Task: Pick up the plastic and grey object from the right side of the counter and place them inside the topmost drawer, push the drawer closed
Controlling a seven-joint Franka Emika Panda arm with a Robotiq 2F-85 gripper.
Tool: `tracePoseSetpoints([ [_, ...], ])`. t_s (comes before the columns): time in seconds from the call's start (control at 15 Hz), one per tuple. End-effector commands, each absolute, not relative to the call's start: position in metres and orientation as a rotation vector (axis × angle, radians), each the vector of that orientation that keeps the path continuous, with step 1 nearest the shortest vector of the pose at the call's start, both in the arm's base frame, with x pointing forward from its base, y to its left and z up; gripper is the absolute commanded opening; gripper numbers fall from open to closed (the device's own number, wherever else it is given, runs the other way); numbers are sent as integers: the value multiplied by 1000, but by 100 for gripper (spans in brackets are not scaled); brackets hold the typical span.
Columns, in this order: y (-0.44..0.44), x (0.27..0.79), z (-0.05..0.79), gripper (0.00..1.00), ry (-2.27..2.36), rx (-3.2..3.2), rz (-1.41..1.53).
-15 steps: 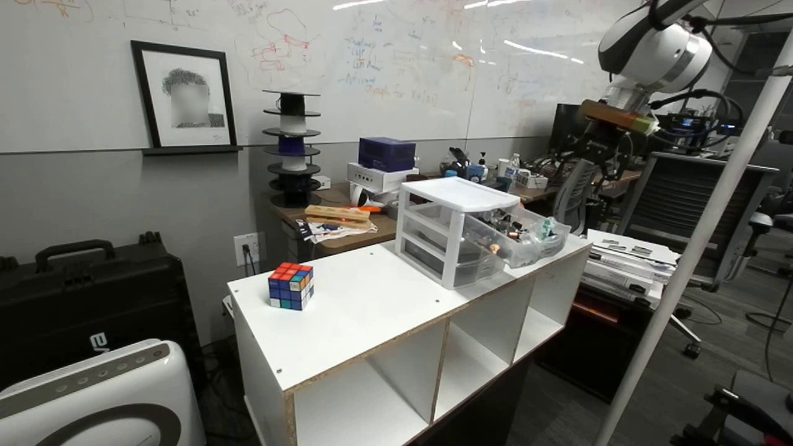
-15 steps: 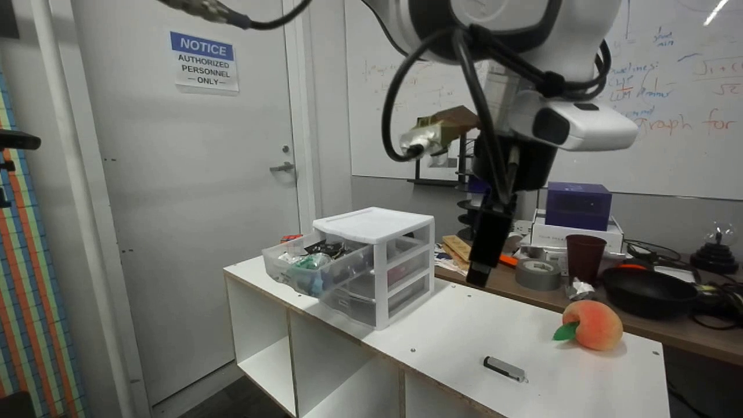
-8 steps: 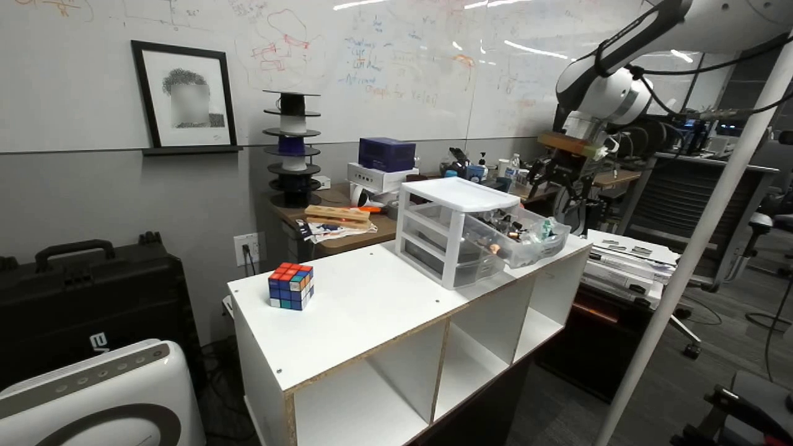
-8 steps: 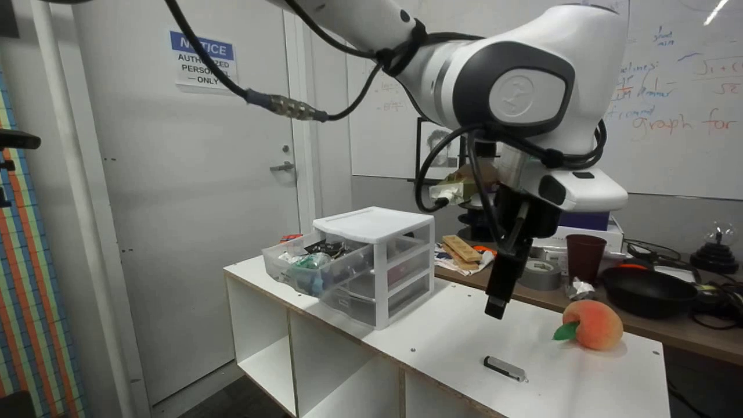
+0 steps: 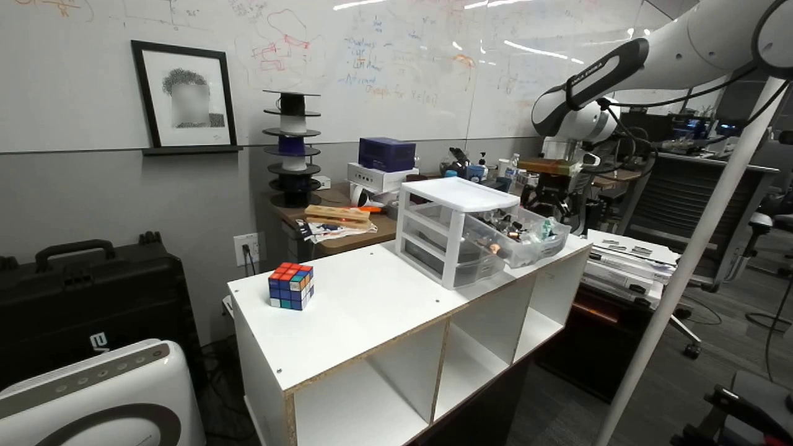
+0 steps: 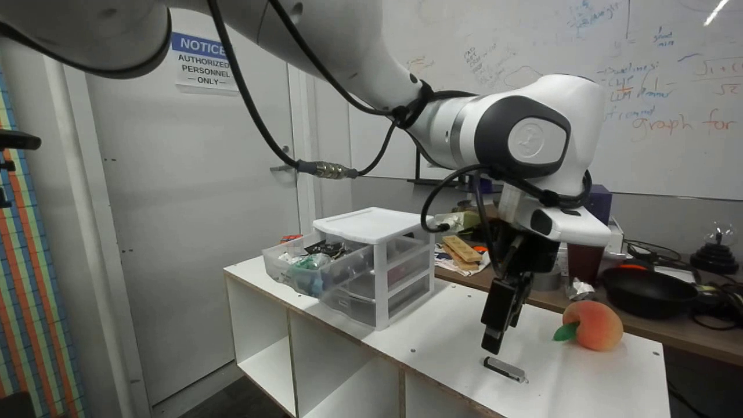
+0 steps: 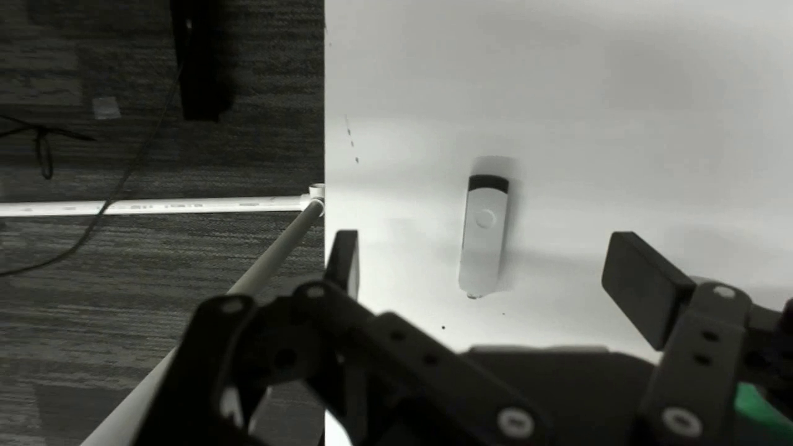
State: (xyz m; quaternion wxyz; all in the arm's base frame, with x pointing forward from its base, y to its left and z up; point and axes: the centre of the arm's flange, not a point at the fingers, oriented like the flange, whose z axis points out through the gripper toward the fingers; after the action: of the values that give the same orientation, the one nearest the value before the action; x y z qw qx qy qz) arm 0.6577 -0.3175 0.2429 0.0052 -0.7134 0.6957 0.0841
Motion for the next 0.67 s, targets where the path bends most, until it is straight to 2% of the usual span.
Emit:
tracePoseSetpoints([
  [0.0, -328, 683, 236, 100, 2237, -2261, 361],
  [0.6, -345, 691, 199, 100, 2204, -2383, 331],
])
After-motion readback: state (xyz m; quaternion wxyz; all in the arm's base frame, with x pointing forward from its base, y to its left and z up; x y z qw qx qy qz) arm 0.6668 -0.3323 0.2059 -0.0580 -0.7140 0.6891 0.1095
